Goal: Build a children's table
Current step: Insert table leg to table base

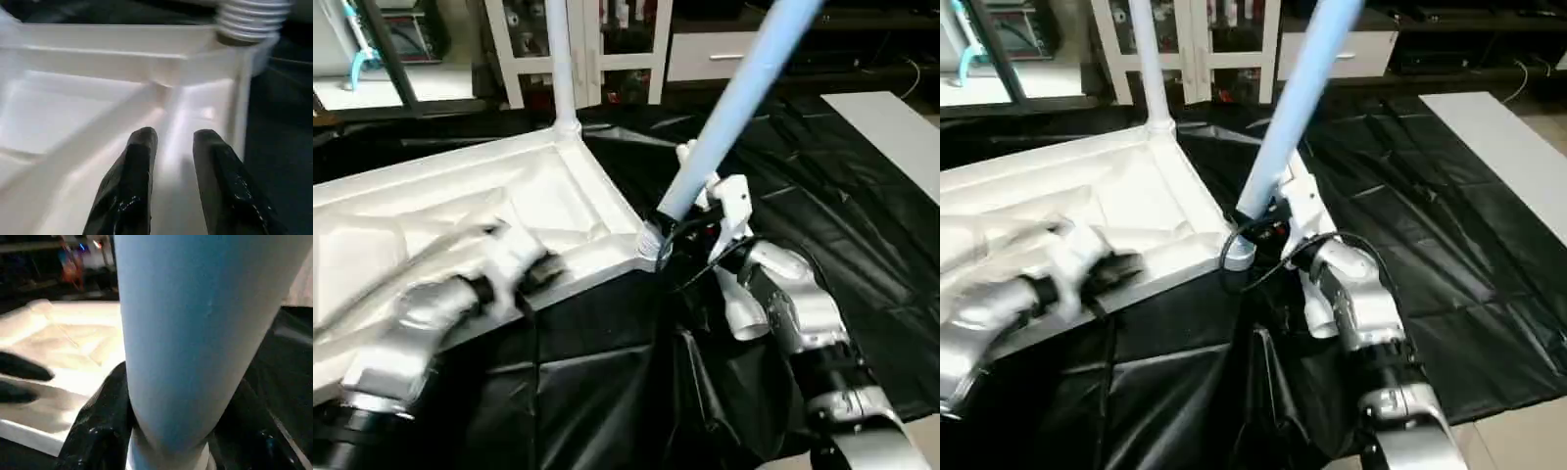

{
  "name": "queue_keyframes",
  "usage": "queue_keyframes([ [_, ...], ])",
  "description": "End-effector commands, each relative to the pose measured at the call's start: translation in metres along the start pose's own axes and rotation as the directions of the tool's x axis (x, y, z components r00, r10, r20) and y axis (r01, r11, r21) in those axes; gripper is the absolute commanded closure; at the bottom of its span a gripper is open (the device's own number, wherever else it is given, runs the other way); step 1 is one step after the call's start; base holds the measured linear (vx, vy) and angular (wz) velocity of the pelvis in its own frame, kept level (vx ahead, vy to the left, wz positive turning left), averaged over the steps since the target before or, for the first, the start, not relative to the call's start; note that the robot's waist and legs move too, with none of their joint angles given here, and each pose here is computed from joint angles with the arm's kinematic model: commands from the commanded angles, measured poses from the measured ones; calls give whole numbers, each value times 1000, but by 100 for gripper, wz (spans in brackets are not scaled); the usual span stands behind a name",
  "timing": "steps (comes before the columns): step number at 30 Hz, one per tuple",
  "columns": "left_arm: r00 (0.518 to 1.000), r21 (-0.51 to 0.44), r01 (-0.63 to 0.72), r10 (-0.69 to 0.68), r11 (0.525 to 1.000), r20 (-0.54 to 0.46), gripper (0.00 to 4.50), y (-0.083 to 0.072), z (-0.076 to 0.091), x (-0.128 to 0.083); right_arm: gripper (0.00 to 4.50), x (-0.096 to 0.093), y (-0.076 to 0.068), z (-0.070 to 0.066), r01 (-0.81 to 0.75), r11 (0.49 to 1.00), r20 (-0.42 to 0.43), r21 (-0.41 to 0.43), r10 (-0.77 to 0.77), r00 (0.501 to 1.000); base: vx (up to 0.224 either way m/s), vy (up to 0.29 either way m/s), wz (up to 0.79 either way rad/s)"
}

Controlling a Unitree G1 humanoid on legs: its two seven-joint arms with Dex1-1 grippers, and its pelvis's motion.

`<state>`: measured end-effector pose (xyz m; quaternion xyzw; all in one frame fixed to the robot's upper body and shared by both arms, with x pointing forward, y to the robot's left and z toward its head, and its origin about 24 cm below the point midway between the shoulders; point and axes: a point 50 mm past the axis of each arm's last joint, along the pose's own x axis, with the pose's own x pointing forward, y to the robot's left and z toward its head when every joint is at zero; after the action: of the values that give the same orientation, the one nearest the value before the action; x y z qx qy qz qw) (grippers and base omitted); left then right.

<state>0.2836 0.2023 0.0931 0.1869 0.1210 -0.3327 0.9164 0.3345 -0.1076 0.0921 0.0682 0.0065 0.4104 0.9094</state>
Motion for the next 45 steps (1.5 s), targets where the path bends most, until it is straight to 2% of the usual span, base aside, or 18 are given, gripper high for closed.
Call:
queue_keyframes([
  [1, 1000, 56, 17, -18, 998, 12, 307, 0, 8, -4, 266, -1, 5, 19, -41, 998, 95, 51, 36, 995, 0, 0, 0],
  [3, 999, 89, 32, -31, 995, -6, 307, 0, 7, -8, 266, -3, 5, 31, -51, 996, 144, 79, 40, 989, 0, 0, 0],
  [6, 999, 108, 37, -36, 993, -12, 307, 1, 8, -9, 266, -5, 0, 41, -19, 998, 167, 61, 9, 986, 0, 0, 0],
  [9, 999, 54, -34, 33, 998, 23, 307, 9, 16, -6, 266, -11, -18, 52, 128, 990, 125, -54, -120, 985, 0, 0, 0],
  [11, 989, -15, -131, 131, 991, 64, 307, 14, 22, 0, 266, -18, -26, 53, 187, 978, 94, -93, -178, 980, 0, 0, 0],
  [13, 975, -67, -186, 193, 980, 110, 307, 14, 27, 4, 266, -23, -27, 53, 201, 974, 79, -105, -193, 978, 0, 0, 0],
  [16, 947, -140, -253, 275, 957, 167, 307, 7, 34, 9, 266, -31, -24, 53, 231, 958, 79, -172, -220, 972, 0, 0, 0],
  [17, 924, -192, -297, 332, 935, 189, 307, -1, 38, 12, 266, -37, -20, 50, 248, 948, 80, -200, -237, 968, -27, -6, 24],
  [21, 907, -195, -326, 364, 925, 210, 307, -11, 43, 14, 266, -44, -19, 45, 282, 943, 85, -178, -270, 959, -15, -6, 55],
  [24, 899, -239, -329, 381, 913, 215, 307, -18, 43, 16, 266, -45, -15, 41, 270, 951, 85, -149, -259, 962, -46, 2, 43],
  [31, 903, -263, -332, 386, 906, 188, 307, -28, 37, 15, 266, -51, -9, 37, 262, 954, 76, -149, -253, 965, 34, 38, 61],
  [34, 912, -271, -315, 369, 910, 180, 307, -34, 35, 17, 266, -56, -11, 37, 286, 951, 97, -121, -275, 956, 223, 74, 61],
  [38, 936, -270, -248, 302, 930, 181, 307, -46, 35, 25, 266, -61, -15, 36, 317, 935, 78, -157, -308, 948, 148, 78, 6],
  [44, 960, -263, -45, 115, 964, 257, 307, -69, 36, 23, 266, -71, -21, 39, 360, 922, 90, -144, -351, 932, 71, -9, 2],
  [45, 960, -263, -45, 115, 964, 257, 307, -69, 36, 23, 266, -71, -21, 39, 360, 922, 90, -144, -351, 932, 0, 0, 0],
])
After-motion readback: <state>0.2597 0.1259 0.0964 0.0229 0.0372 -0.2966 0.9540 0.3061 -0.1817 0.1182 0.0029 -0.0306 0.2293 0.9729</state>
